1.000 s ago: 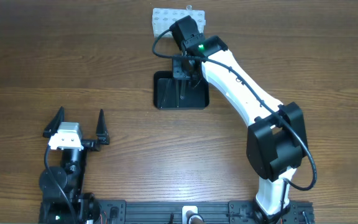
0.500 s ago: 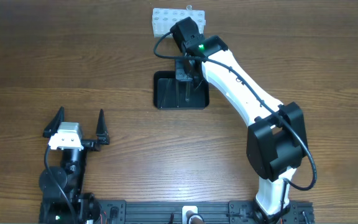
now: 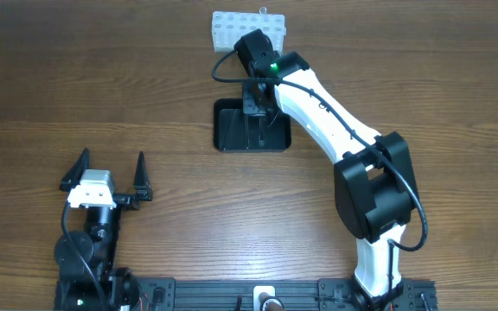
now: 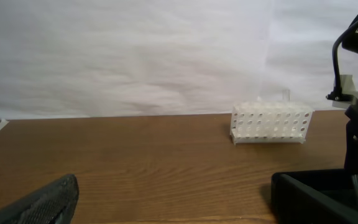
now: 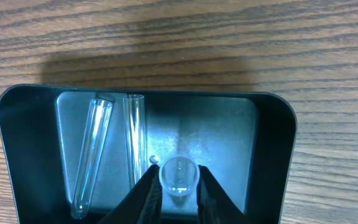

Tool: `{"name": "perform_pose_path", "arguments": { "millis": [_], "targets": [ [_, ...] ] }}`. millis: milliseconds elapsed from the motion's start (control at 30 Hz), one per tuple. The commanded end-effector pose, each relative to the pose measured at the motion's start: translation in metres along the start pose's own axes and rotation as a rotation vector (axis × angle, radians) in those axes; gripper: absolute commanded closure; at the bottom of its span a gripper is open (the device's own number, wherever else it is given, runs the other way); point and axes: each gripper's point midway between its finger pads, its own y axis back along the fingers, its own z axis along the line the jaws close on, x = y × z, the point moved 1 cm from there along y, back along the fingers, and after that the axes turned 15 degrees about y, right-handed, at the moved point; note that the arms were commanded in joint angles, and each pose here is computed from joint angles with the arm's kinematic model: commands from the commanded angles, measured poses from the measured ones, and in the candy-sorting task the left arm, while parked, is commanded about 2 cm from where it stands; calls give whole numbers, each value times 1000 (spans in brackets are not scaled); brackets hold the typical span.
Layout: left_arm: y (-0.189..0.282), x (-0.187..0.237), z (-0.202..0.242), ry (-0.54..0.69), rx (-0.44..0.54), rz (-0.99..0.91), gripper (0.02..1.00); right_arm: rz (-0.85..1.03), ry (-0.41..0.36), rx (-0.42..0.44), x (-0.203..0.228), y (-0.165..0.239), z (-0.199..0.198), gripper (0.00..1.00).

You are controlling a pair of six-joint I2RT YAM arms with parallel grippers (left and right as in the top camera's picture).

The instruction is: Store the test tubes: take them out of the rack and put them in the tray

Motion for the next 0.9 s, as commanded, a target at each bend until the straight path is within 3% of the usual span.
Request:
{"name": "perform_pose_path", "arguments": {
  "millis": [33, 367, 600, 733, 833, 900],
  "targets": [
    [0, 0, 0, -14, 6, -5, 18, 0, 7, 16, 0, -4, 0, 783],
    [0, 0, 0, -14, 6, -5, 18, 10, 8, 17, 0, -18, 1, 787],
    [0, 0, 0, -14, 6, -5, 18, -127, 56, 10, -29, 30, -2, 684],
    [0, 0, 0, -14, 6, -5, 18, -293, 83, 132, -59, 77, -24, 522],
    [0, 0, 0, -14, 6, -5, 18, -448, 49, 256, -90, 103, -48, 443],
    [0, 0, 0, -14, 6, -5, 18, -531, 49, 283, -110, 110, -58, 400]
  ]
}}
